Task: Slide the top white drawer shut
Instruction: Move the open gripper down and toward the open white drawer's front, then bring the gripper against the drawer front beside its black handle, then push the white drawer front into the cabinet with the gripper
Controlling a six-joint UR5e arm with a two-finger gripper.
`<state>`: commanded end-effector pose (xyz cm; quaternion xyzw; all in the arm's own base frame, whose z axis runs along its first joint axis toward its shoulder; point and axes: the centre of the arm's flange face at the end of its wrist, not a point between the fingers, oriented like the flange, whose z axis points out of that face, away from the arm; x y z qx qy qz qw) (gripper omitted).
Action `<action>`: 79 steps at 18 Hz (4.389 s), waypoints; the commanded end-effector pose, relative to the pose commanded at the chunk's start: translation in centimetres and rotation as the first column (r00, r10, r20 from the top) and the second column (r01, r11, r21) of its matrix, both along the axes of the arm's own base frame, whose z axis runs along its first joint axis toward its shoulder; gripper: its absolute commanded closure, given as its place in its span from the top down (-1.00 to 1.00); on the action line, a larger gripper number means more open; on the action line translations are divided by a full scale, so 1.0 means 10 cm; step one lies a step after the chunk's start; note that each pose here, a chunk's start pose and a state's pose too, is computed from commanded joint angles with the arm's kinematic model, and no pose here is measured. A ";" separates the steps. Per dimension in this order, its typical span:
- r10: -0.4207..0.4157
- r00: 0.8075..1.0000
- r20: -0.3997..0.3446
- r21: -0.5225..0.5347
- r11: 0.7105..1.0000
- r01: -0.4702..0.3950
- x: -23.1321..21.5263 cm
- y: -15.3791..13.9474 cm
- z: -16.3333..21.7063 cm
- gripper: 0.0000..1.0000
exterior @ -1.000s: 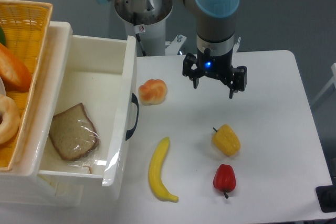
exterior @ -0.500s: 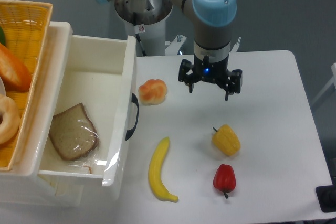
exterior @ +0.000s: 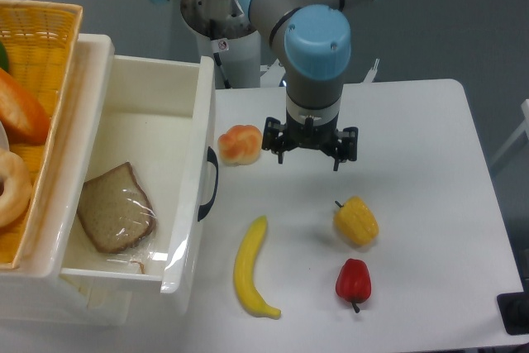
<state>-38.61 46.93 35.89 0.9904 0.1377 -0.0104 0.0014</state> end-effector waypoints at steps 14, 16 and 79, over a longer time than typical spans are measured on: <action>0.044 0.982 0.182 0.079 0.995 -0.059 -0.11 0.26 -0.55 1.00; 0.060 0.976 0.209 0.086 0.993 -0.080 -0.11 0.29 -0.62 1.00; -0.102 0.955 0.279 0.161 0.985 0.058 0.92 0.88 -0.51 1.00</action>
